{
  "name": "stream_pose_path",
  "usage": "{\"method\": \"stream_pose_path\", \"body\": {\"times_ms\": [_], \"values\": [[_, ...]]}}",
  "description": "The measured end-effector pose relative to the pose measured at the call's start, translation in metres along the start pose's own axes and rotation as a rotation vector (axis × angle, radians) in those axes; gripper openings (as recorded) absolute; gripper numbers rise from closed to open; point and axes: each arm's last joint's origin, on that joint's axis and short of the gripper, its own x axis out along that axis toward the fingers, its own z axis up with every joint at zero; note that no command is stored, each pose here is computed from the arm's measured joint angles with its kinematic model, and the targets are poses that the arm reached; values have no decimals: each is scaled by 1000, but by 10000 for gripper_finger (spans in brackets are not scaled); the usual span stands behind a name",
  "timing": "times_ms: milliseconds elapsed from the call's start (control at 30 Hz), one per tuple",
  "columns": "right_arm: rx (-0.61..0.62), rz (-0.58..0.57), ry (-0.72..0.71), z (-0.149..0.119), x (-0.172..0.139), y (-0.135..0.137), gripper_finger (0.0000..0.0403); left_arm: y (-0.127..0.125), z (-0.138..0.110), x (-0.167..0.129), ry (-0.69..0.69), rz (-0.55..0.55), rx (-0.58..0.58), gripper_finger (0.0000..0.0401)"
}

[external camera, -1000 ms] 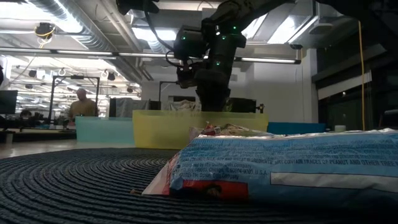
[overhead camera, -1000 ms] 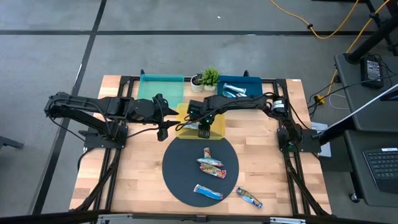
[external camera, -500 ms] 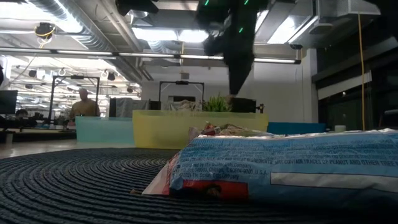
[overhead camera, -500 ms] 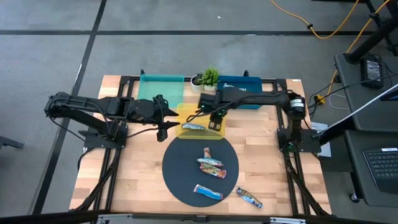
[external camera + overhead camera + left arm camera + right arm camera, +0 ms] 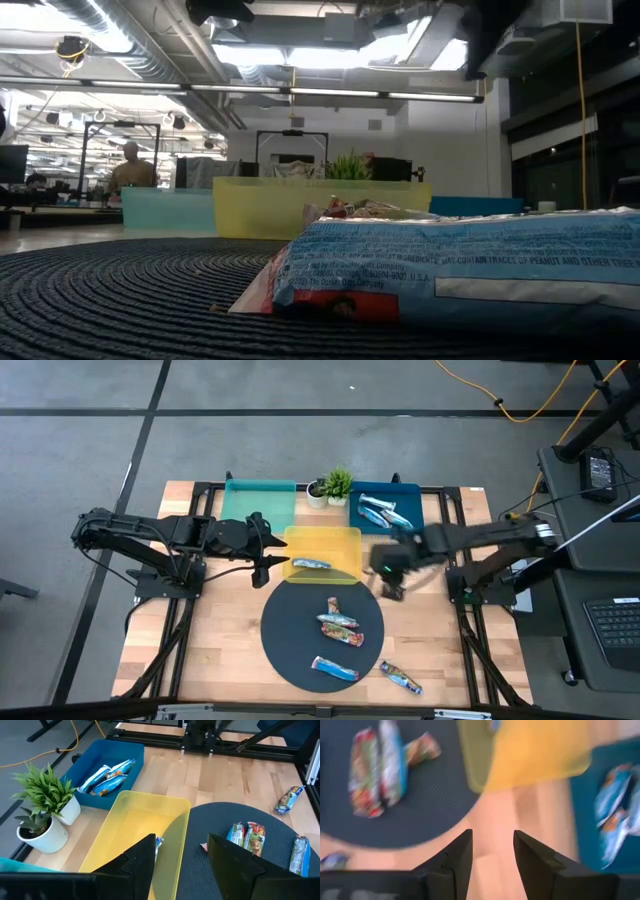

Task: Pick and place Granola Bars by type
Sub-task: Put the blue granola bar into the yellow bin

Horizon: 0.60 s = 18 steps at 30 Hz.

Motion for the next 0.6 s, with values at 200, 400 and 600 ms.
{"method": "stream_pose_path", "body": {"times_ms": [200,400,600], "values": [[-29,134,-51,-48,-16,33,144,0,0,0,1,-1,4,171],[-91,229,-81,-75,-30,64,145,0,0,0,1,-1,29,171],[-68,340,-69,-87,-32,97,145,0,0,0,1,-1,29,171]]}}
